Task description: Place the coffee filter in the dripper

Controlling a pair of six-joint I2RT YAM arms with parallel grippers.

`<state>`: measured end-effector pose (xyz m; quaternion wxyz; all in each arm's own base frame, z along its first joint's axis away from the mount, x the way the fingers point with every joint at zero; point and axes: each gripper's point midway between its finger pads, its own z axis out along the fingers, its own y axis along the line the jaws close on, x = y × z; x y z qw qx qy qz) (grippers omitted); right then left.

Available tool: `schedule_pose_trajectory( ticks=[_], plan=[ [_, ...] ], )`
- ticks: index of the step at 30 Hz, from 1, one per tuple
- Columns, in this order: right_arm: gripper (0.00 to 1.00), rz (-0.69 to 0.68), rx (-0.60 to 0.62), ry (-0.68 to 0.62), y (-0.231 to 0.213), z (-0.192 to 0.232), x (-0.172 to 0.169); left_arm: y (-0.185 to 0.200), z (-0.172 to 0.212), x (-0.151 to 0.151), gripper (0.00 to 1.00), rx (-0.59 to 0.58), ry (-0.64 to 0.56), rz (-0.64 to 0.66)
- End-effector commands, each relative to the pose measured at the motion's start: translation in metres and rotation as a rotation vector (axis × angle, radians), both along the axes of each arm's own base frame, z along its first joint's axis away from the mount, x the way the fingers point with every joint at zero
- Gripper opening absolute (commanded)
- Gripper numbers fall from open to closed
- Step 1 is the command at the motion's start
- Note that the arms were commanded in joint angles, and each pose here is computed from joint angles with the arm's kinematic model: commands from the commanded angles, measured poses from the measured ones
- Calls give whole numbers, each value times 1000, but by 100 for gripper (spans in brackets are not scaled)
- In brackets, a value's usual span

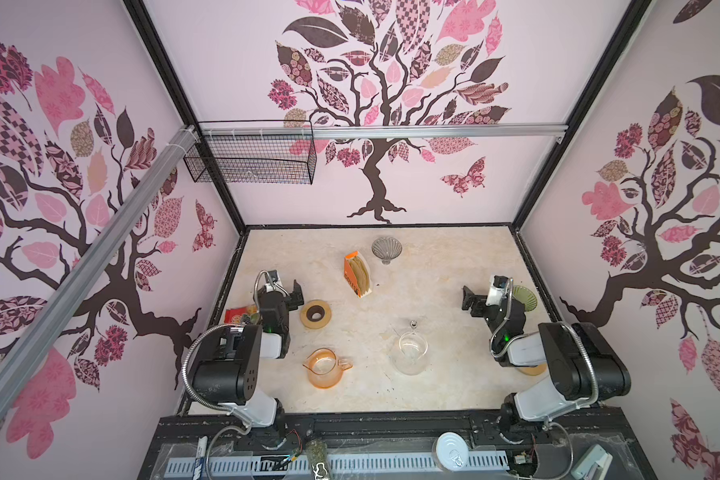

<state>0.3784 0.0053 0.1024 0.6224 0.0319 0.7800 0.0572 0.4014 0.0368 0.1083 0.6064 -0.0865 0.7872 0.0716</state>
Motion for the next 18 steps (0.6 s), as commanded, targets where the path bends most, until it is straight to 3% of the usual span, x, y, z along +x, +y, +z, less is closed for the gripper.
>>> schedule_pose_trajectory(
  ticks=[1,18],
  plan=[
    [100,2,-16,-33,1,9,6,1,-2,-3,98,3,-4,-3],
    [100,0,-17,-35,0,10,7,1,-2,-3,98,3,-2,-3]
  ],
)
